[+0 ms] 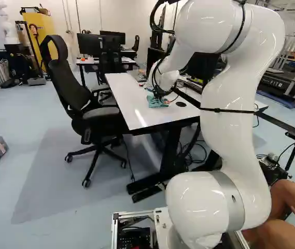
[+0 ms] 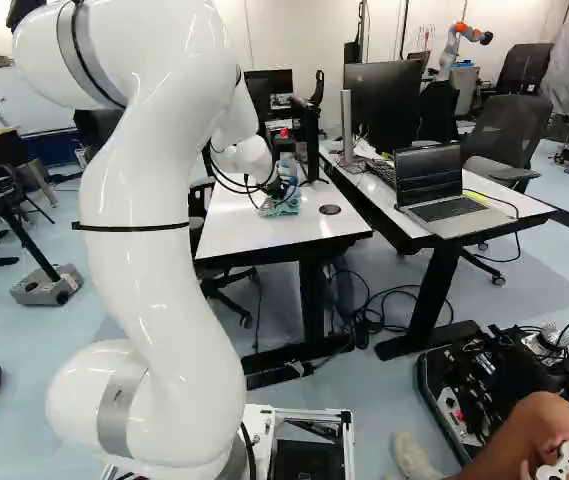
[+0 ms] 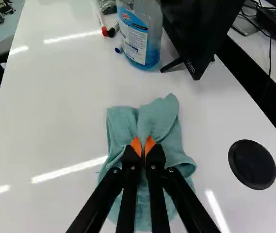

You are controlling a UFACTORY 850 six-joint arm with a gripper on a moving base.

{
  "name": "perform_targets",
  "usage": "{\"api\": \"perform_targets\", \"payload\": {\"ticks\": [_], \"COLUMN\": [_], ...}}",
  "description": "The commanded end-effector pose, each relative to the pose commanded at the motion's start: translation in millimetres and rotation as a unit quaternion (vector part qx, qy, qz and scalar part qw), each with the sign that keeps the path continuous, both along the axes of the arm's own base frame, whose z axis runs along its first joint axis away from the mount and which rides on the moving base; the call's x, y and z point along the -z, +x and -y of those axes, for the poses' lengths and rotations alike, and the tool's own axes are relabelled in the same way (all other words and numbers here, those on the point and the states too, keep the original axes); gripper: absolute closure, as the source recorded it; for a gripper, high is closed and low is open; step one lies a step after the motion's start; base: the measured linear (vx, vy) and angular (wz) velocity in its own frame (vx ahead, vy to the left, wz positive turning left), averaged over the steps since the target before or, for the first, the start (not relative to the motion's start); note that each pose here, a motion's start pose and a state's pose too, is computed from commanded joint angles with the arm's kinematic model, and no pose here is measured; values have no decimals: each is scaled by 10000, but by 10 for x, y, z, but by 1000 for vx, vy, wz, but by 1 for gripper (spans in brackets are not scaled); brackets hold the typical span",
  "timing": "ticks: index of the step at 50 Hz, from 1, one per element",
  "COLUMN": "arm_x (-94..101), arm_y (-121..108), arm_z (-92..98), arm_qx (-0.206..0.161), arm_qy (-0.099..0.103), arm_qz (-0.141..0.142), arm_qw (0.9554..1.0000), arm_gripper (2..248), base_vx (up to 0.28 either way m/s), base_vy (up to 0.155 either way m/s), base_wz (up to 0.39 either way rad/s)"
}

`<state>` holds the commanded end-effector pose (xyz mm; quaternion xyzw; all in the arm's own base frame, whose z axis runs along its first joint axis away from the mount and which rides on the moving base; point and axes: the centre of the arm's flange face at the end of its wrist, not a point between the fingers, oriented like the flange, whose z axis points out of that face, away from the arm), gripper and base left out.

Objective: Clean the table with the green towel

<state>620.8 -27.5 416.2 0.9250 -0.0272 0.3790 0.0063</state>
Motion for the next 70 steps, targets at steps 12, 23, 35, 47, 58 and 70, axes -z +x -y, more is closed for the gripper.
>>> {"api": "perform_targets", "payload": {"ticks": [12, 23, 35, 47, 58, 70], "arm_x": [15, 25, 30, 33, 33, 33], "arm_y": [-16, -26, -31, -35, -35, -35], "arm_z": [-1, -2, -2, -2, -2, -2], "arm_qx": [-1, -2, -2, -2, -2, -2], "arm_qy": [7, 11, 13, 15, 15, 15], "arm_qz": [-121, -201, -240, -268, -268, -268], "arm_qw": [9999, 9998, 9997, 9996, 9996, 9996], "arm_gripper": [222, 222, 222, 222, 222, 222], "base_vx": [0, 0, 0, 0, 0, 0], "base_vy": [0, 0, 0, 0, 0, 0], "base_wz": [0, 0, 0, 0, 0, 0]}}
